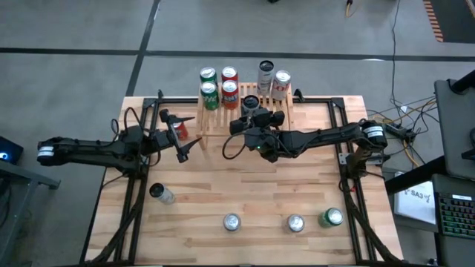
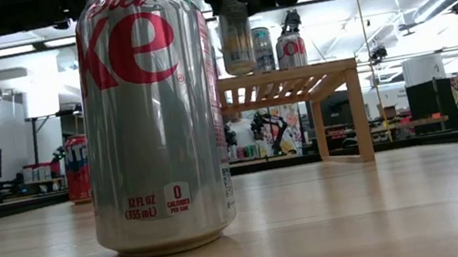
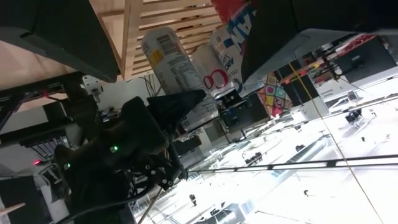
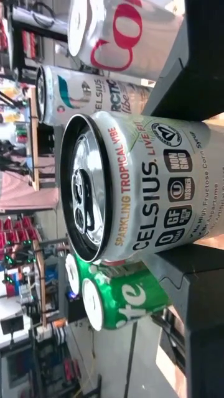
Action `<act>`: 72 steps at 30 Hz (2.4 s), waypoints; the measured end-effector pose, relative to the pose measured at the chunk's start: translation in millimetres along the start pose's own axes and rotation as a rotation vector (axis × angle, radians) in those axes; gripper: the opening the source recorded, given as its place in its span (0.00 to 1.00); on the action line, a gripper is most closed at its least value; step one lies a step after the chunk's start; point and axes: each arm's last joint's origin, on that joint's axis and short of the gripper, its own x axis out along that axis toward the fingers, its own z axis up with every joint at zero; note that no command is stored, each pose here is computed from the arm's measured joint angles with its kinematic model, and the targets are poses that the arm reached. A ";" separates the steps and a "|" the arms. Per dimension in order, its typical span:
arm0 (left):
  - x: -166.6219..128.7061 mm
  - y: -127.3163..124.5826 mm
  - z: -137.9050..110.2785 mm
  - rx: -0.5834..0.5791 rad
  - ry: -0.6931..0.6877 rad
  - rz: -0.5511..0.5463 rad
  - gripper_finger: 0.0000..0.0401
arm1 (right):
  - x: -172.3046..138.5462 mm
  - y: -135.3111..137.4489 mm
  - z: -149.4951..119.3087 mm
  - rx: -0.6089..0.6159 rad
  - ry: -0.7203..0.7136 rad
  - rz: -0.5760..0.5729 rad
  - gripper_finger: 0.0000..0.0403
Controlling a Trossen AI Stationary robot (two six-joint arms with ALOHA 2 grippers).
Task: Place canned beverage on shelf
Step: Put the white yellow soda can on the shelf
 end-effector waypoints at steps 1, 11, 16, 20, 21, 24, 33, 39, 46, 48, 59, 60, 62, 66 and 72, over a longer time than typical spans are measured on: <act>0.0 0.0 0.0 0.000 0.000 0.000 0.82 | 0.3 0.3 -0.6 -0.002 -0.003 -0.005 0.60; 0.0 0.0 0.0 0.001 0.000 0.000 0.82 | 3.6 3.8 -12.5 -0.029 -0.018 -0.051 0.60; 0.0 0.0 0.0 0.000 0.000 0.000 0.82 | 3.9 3.9 -13.3 -0.031 -0.017 -0.052 0.60; 0.0 0.0 0.0 0.000 0.000 0.000 0.82 | 4.6 3.6 -13.2 -0.032 -0.017 -0.054 0.60; 0.0 -0.1 0.0 0.001 0.000 0.000 0.82 | 4.6 3.7 -13.4 -0.033 -0.017 -0.054 0.60; 0.0 0.0 0.0 0.001 0.000 0.000 0.82 | 5.2 3.5 -13.2 -0.032 -0.018 -0.055 0.60; 0.0 0.0 0.0 0.000 0.000 0.000 0.82 | 5.3 3.3 -13.5 -0.015 -0.017 -0.055 0.60; 0.0 0.1 -0.1 0.000 0.004 0.006 0.82 | 5.4 2.9 -14.6 -0.018 -0.016 -0.056 0.60; 0.0 1.9 -1.2 0.005 0.039 0.068 0.82 | 5.4 2.3 -16.3 -0.010 -0.014 -0.056 0.60; -0.1 1.9 -1.1 0.004 0.039 0.067 0.82 | 5.4 2.2 -16.4 -0.010 -0.014 -0.056 0.60; -0.1 1.9 -1.1 0.004 0.038 0.067 0.82 | 7.0 1.5 -16.4 -0.014 -0.014 -0.061 0.67; 0.0 1.9 -1.1 0.004 0.038 0.067 0.82 | 7.1 1.5 -16.3 -0.014 -0.014 -0.061 0.67; 0.0 1.9 -1.1 0.004 0.038 0.067 0.82 | 7.8 1.2 -16.2 -0.014 -0.014 -0.063 0.67; 0.0 1.8 -1.1 0.004 0.038 0.066 0.82 | 8.0 1.1 -16.3 -0.015 -0.014 -0.063 0.66; 0.0 1.8 -1.1 0.004 0.038 0.066 0.82 | 8.0 0.7 -17.6 -0.020 -0.013 -0.064 0.69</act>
